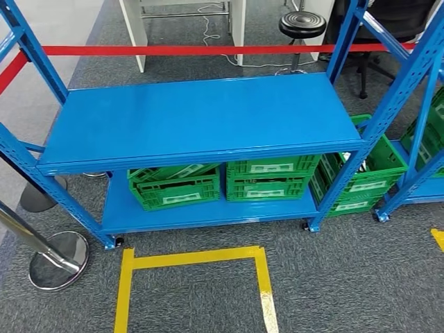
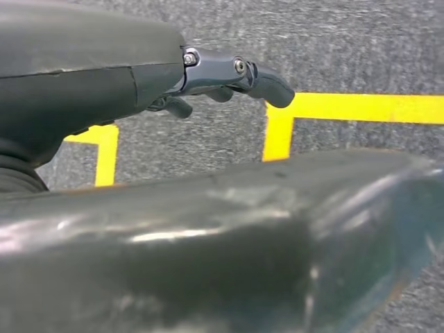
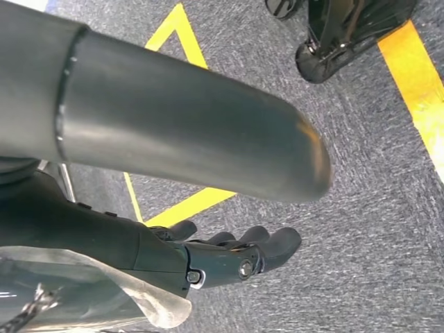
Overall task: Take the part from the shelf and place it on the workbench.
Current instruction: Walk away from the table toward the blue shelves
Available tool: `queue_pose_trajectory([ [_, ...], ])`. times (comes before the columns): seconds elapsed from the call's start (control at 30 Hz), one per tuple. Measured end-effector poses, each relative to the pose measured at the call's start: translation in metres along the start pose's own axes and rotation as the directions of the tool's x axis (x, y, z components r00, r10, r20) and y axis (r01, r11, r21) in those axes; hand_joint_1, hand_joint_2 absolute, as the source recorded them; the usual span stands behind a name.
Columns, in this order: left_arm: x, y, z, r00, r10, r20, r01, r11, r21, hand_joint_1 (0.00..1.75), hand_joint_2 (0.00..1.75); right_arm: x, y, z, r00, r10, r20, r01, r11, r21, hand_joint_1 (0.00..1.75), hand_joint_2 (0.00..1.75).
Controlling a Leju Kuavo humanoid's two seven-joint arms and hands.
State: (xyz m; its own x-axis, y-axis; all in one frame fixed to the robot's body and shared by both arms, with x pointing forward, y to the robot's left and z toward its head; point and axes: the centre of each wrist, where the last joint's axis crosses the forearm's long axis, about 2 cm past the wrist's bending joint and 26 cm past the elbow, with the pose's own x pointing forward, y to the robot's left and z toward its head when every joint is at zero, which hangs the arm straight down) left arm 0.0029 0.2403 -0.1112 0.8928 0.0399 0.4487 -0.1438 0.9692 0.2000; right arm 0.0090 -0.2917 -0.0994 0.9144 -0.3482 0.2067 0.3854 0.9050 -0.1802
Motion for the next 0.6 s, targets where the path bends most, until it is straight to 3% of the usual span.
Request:
queue_pose_trajectory([
  [0.6, 0.0012, 0.0005, -0.0008, 1.0, -0.008, 0.006, 0.008, 1.0, -0.003, 0.0, 0.0, 0.0024, 0.009, -0.0027, 0.999, 0.039, 0.013, -0.04, 0.998, 0.04, 0.0, 0.0],
])
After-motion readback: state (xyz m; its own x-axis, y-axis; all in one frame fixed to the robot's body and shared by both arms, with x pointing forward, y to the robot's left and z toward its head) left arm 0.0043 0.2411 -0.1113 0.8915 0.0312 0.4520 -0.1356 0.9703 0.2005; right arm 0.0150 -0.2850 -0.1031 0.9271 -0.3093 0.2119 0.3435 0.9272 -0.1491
